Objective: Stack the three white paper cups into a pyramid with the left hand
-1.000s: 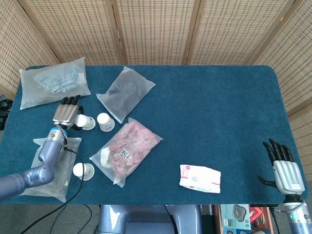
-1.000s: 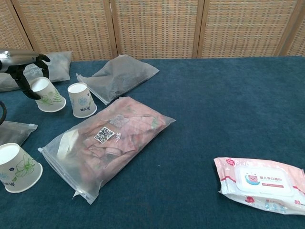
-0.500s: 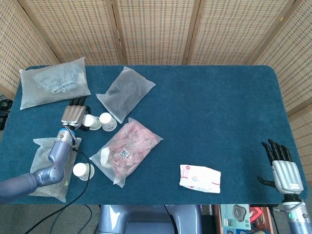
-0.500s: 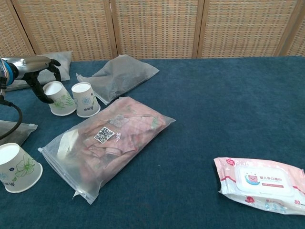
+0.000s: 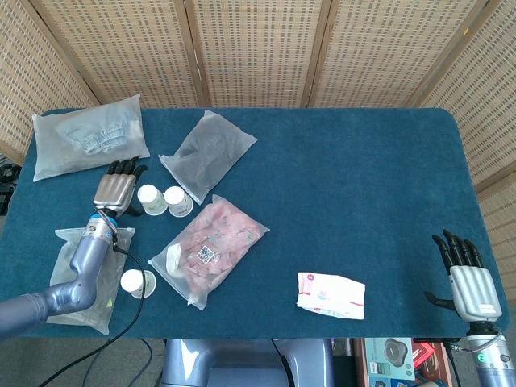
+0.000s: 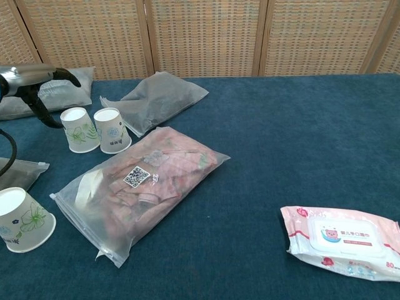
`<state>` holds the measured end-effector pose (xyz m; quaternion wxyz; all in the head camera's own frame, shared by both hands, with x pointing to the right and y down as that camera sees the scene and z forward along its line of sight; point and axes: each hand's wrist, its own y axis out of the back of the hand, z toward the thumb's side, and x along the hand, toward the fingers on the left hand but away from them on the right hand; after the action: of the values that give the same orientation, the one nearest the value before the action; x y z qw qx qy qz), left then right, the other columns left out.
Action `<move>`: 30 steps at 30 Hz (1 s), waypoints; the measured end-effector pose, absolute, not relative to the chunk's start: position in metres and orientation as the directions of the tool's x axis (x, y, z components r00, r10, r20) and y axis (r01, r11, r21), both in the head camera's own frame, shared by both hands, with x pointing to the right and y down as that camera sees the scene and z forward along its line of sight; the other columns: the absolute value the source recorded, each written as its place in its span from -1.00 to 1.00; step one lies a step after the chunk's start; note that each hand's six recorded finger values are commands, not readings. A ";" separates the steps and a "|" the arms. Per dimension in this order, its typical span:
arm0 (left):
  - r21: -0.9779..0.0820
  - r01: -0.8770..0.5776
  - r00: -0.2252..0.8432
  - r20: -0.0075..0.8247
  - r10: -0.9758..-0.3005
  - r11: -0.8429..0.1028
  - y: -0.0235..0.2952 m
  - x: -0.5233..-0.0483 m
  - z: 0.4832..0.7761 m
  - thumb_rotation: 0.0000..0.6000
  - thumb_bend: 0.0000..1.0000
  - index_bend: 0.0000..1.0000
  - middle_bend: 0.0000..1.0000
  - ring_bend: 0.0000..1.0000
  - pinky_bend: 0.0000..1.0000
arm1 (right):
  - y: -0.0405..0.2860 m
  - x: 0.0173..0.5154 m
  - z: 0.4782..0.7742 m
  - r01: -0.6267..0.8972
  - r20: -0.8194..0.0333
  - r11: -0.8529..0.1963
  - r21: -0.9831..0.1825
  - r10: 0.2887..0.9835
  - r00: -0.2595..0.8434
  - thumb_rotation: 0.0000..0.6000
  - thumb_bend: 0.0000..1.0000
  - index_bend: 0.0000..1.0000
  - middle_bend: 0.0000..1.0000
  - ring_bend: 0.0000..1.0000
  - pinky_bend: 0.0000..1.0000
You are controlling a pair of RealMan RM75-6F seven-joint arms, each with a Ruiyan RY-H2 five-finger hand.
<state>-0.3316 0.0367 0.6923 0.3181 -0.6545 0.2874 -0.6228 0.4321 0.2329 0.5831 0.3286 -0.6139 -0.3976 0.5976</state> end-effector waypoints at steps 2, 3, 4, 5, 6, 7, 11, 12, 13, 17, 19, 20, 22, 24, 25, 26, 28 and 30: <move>-0.782 -0.001 0.087 0.621 -0.779 -0.624 0.039 -0.330 0.680 1.00 -0.56 -0.74 -1.00 -1.00 -1.00 | 0.233 0.431 0.583 0.095 -0.473 -0.469 -0.878 0.881 -0.028 1.00 -0.75 -1.00 -1.00 -1.00 -1.00; -0.786 -0.007 0.102 0.614 -0.782 -0.618 0.041 -0.329 0.674 1.00 -0.56 -0.74 -1.00 -1.00 -1.00 | 0.233 0.431 0.583 0.094 -0.473 -0.469 -0.878 0.881 -0.027 1.00 -0.75 -1.00 -1.00 -1.00 -1.00; -0.793 -0.013 0.123 0.604 -0.788 -0.610 0.043 -0.327 0.665 1.00 -0.56 -0.74 -1.00 -1.00 -1.00 | 0.233 0.431 0.583 0.092 -0.473 -0.469 -0.879 0.881 -0.026 1.00 -0.75 -1.00 -1.00 -1.00 -1.00; -0.798 -0.016 0.140 0.595 -0.792 -0.603 0.045 -0.326 0.658 1.00 -0.56 -0.74 -1.00 -1.00 -1.00 | 0.234 0.430 0.583 0.092 -0.472 -0.468 -0.879 0.881 -0.024 1.00 -0.75 -1.00 -1.00 -1.00 -1.00; -0.803 -0.019 0.157 0.586 -0.795 -0.596 0.048 -0.325 0.651 1.00 -0.56 -0.74 -1.00 -1.00 -1.00 | 0.234 0.429 0.583 0.092 -0.471 -0.468 -0.879 0.882 -0.023 1.00 -0.75 -1.00 -1.00 -1.00 -1.00; -0.808 -0.020 0.179 0.577 -0.797 -0.589 0.053 -0.324 0.641 1.00 -0.56 -0.74 -1.00 -1.00 -1.00 | 0.234 0.429 0.582 0.091 -0.471 -0.467 -0.879 0.882 -0.022 1.00 -0.75 -1.00 -1.00 -1.00 -1.00; -0.816 -0.011 0.253 0.557 -0.791 -0.578 0.075 -0.318 0.608 1.00 -0.56 -0.74 -1.00 -1.00 -1.00 | 0.234 0.428 0.581 0.090 -0.467 -0.463 -0.882 0.884 -0.022 1.00 -0.75 -1.00 -1.00 -1.00 -1.00; -0.817 -0.005 0.268 0.555 -0.788 -0.577 0.080 -0.317 0.601 1.00 -0.56 -0.74 -1.00 -1.00 -1.00 | 0.234 0.428 0.581 0.090 -0.467 -0.463 -0.882 0.884 -0.022 1.00 -0.75 -1.00 -1.00 -1.00 -1.00; -0.817 0.008 0.286 0.555 -0.781 -0.577 0.088 -0.317 0.591 1.00 -0.56 -0.74 -1.00 -1.00 -1.00 | 0.234 0.429 0.580 0.090 -0.466 -0.462 -0.882 0.884 -0.023 1.00 -0.75 -1.00 -1.00 -1.00 -1.00; -0.804 0.076 0.325 0.579 -0.748 -0.590 0.118 -0.323 0.566 1.00 -0.56 -0.74 -1.00 -1.00 -1.00 | 0.234 0.429 0.579 0.093 -0.463 -0.459 -0.884 0.886 -0.025 1.00 -0.75 -1.00 -1.00 -1.00 -1.00; -0.786 0.120 0.331 0.607 -0.722 -0.606 0.137 -0.330 0.558 1.00 -0.56 -0.74 -1.00 -1.00 -1.00 | 0.234 0.429 0.578 0.093 -0.461 -0.457 -0.884 0.887 -0.024 1.00 -0.75 -1.00 -1.00 -1.00 -1.00; -0.777 0.140 0.332 0.620 -0.711 -0.613 0.145 -0.333 0.556 1.00 -0.56 -0.74 -1.00 -1.00 -1.00 | 0.234 0.428 0.578 0.094 -0.461 -0.457 -0.885 0.887 -0.023 1.00 -0.75 -1.00 -1.00 -1.00 -1.00; -0.756 0.179 0.329 0.649 -0.686 -0.629 0.162 -0.340 0.555 1.00 -0.56 -0.74 -1.00 -1.00 -1.00 | 0.234 0.428 0.578 0.095 -0.461 -0.457 -0.884 0.887 -0.023 1.00 -0.75 -1.00 -1.00 -1.00 -1.00; -0.741 0.204 0.324 0.667 -0.670 -0.639 0.176 -0.346 0.556 1.00 -0.56 -0.74 -1.00 -1.00 -1.00 | 0.234 0.428 0.578 0.096 -0.461 -0.457 -0.884 0.887 -0.023 1.00 -0.75 -1.00 -1.00 -1.00 -1.00; -0.730 0.218 0.318 0.681 -0.660 -0.648 0.185 -0.350 0.556 1.00 -0.56 -0.74 -1.00 -1.00 -1.00 | 0.234 0.428 0.578 0.096 -0.461 -0.457 -0.884 0.887 -0.022 1.00 -0.75 -1.00 -1.00 -1.00 -1.00; -0.721 0.227 0.313 0.691 -0.652 -0.655 0.191 -0.354 0.557 1.00 -0.56 -0.74 -1.00 -1.00 -1.00 | 0.234 0.428 0.578 0.097 -0.462 -0.458 -0.884 0.886 -0.022 1.00 -0.75 -1.00 -1.00 -1.00 -1.00; -0.703 0.243 0.299 0.710 -0.638 -0.669 0.202 -0.362 0.559 1.00 -0.56 -0.74 -1.00 -1.00 -1.00 | 0.234 0.428 0.578 0.097 -0.463 -0.459 -0.883 0.886 -0.022 1.00 -0.75 -1.00 -1.00 -1.00 -1.00; -0.695 0.252 0.292 0.718 -0.632 -0.673 0.206 -0.367 0.561 1.00 -0.56 -0.74 -1.00 -1.00 -1.00 | 0.235 0.427 0.578 0.097 -0.462 -0.459 -0.883 0.886 -0.019 1.00 -0.75 -1.00 -1.00 -1.00 -1.00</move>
<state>-0.3675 0.2057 0.5609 0.3811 -0.7075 0.1345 -0.5798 0.4270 0.2346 0.5776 0.3335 -0.6157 -0.3993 0.5918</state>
